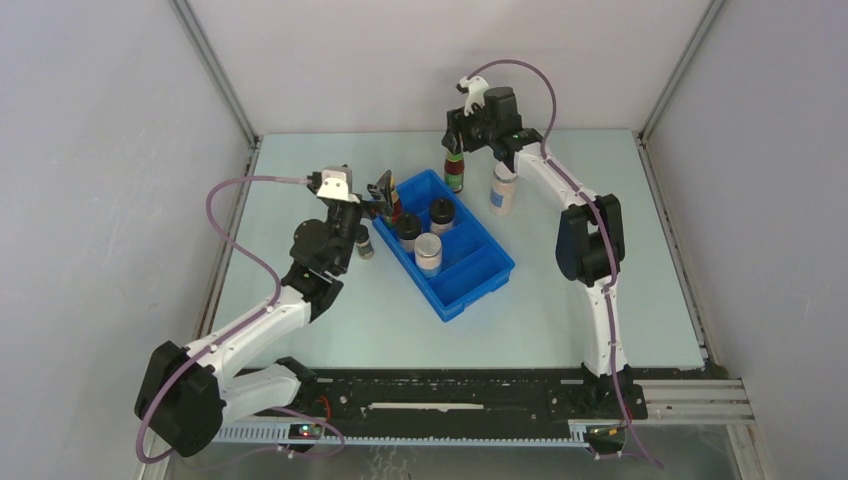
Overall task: Organize the condiment bottles
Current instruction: Pick up the bottle from the center of the board, then place the bottle in the storage box.
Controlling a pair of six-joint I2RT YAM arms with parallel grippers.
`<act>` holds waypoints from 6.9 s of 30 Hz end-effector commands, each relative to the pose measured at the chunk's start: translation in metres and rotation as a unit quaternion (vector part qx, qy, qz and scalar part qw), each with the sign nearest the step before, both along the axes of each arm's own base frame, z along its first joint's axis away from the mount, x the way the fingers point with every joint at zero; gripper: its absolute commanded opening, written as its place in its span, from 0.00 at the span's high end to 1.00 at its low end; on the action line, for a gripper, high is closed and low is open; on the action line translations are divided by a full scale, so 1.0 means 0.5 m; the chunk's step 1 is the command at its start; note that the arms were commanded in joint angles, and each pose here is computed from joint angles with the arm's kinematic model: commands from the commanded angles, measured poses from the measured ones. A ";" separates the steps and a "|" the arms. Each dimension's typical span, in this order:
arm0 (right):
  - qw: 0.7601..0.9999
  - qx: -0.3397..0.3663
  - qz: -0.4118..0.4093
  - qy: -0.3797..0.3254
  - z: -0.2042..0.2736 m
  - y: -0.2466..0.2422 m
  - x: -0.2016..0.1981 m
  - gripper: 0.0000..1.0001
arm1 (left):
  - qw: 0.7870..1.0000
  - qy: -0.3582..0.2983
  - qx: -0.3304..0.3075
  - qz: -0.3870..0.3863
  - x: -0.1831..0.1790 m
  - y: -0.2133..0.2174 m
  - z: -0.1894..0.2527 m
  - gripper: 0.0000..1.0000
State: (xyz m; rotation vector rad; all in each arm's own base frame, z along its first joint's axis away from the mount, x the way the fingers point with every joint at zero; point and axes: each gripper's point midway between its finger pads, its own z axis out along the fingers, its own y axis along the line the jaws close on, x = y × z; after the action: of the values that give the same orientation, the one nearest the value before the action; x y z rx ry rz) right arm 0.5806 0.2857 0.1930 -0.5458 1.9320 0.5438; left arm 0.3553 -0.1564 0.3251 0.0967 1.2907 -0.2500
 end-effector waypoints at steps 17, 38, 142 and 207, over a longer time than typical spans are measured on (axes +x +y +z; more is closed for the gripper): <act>1.000 0.000 0.010 0.004 -0.006 0.013 -0.024 0.45 | 1.000 -0.017 -0.009 0.013 -0.007 0.017 0.008 0.08; 0.999 -0.029 -0.007 -0.020 0.004 0.000 -0.017 1.00 | 1.000 -0.016 -0.017 0.020 -0.007 0.023 0.003 0.08; 0.961 0.018 0.009 -0.277 0.451 0.142 -0.293 1.00 | 0.998 -0.035 -0.054 0.016 -0.034 0.039 0.074 0.08; 0.981 0.034 0.030 -0.189 0.218 0.169 -0.128 1.00 | 0.998 -0.025 -0.050 0.024 0.042 0.012 0.012 0.08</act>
State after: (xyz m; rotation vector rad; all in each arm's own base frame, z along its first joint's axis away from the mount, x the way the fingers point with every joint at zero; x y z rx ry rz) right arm 0.5076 0.3639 0.2325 -0.6877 1.7488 0.4620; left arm 0.3752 -0.1524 0.2942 0.0441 1.3297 -0.2237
